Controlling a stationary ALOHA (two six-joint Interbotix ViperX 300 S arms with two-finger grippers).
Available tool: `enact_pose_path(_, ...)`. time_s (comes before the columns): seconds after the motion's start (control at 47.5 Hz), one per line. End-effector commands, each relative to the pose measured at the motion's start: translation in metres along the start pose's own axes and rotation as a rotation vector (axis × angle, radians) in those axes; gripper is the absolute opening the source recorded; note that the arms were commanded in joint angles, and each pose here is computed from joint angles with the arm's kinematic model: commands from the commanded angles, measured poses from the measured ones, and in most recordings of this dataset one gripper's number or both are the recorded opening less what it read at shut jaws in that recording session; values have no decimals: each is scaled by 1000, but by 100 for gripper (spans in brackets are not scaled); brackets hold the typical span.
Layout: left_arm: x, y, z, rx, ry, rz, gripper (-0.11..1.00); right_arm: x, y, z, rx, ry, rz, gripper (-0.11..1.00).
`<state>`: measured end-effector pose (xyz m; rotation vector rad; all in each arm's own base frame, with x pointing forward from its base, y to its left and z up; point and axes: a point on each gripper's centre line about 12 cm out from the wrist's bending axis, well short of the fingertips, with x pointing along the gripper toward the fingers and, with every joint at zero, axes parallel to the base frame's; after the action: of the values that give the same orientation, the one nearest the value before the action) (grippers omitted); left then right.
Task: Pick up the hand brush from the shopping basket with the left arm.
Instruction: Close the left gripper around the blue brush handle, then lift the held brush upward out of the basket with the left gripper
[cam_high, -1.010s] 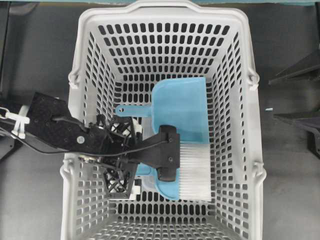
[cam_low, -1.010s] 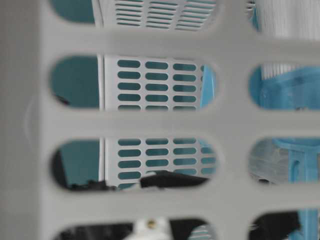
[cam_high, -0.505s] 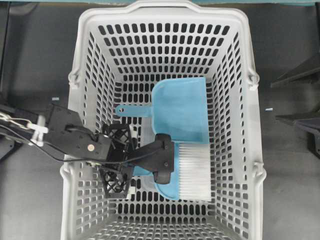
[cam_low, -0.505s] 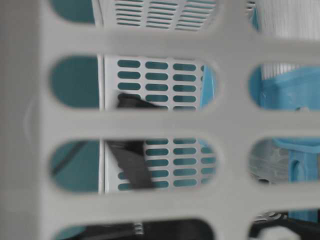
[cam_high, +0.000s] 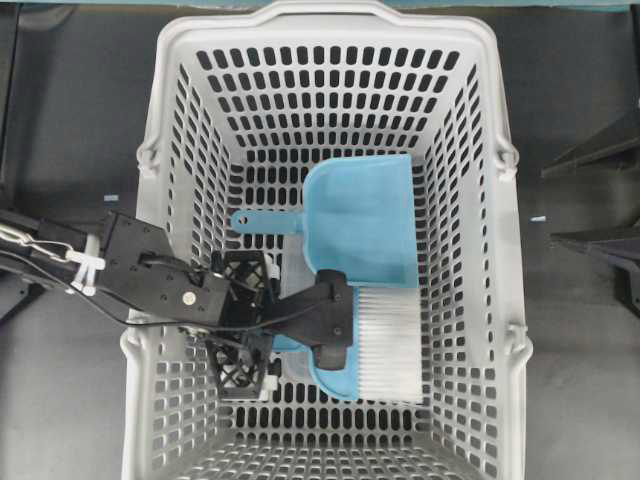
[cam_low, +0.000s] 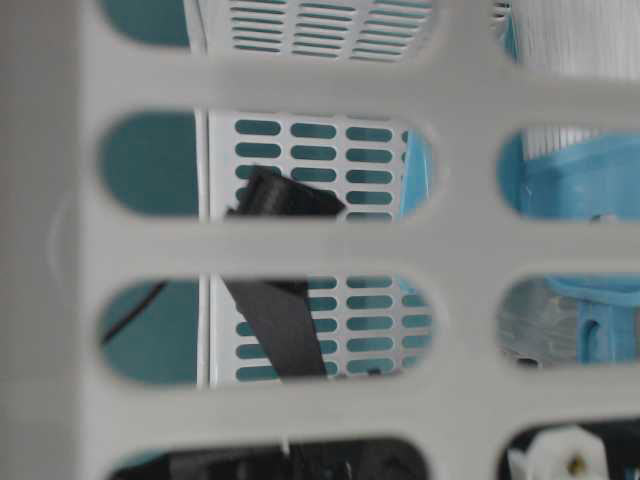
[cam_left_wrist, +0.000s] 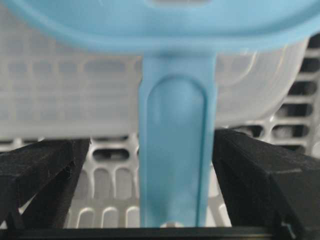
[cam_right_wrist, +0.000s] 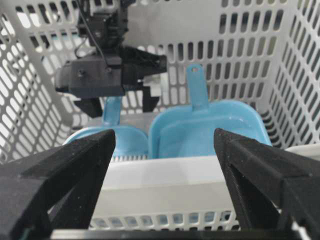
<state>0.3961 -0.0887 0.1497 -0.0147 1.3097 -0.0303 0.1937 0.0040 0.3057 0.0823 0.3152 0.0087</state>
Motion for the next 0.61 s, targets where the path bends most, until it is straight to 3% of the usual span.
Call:
enact_pose_path(0.0, -5, -3, 10, 4, -32, -5, 90, 0, 0, 4, 5, -17, 1, 76)
enact_pose_path(0.4, -1, 0, 0, 4, 2, 3, 87, 2, 0, 1, 5, -28, 1, 76)
enact_pose_path(0.484, -2, -1, 1, 14, -2, 2, 75, 2, 0, -1, 5, -25, 1, 76)
enact_pose_path(0.589, -6, -3, 1, 20, -12, -2, 46, 2, 0, -1, 5, -25, 1, 76)
